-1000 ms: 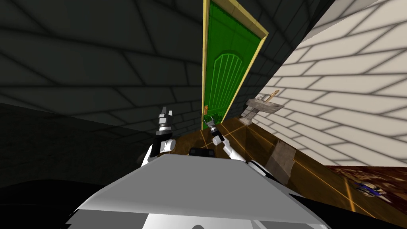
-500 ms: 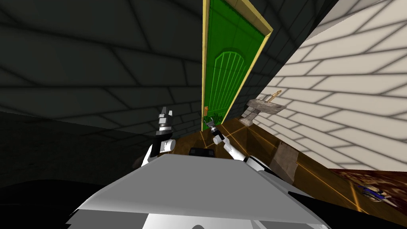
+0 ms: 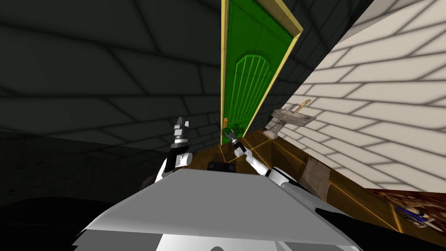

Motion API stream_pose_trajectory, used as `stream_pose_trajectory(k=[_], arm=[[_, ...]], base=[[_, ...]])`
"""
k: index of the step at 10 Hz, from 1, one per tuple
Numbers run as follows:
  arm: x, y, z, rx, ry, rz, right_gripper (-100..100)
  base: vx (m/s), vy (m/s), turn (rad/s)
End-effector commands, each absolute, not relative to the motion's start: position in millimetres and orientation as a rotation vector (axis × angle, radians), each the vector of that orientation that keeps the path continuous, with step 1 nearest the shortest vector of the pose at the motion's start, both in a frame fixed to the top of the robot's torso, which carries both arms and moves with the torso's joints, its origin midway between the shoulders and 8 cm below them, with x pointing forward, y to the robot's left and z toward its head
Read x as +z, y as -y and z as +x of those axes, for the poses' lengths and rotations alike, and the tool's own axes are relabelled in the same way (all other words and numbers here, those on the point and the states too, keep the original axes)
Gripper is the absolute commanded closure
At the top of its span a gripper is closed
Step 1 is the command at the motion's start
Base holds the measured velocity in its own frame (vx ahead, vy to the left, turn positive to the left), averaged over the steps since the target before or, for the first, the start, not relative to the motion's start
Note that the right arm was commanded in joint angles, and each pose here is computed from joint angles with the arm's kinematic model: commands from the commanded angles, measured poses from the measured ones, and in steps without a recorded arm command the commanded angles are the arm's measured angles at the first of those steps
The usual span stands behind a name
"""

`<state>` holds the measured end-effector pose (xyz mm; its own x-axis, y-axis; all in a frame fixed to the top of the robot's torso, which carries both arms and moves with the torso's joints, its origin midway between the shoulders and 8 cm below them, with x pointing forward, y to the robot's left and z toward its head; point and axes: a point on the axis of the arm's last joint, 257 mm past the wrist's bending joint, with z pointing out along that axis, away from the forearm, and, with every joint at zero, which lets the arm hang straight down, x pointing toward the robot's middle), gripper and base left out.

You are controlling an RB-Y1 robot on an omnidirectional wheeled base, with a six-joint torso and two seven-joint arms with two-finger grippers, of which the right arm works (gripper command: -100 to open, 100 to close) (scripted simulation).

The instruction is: Pull the door open

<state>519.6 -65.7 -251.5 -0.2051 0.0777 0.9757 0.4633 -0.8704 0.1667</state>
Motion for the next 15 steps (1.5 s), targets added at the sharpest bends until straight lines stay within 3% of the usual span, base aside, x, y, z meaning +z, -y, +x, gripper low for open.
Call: stream_pose_trajectory(k=[1, 14, 15], arm=[[-259, 70, 524, -2.133, 0.617, -1.813, -100], [-295, 119, 559, -1.971, 0.471, -1.959, -100], [-297, 150, 564, -1.988, 0.432, -1.987, -100]], base=[[0.102, 0.003, -0.003], [0.096, 0.0, -0.002], [0.085, 0.087, 0.285]])
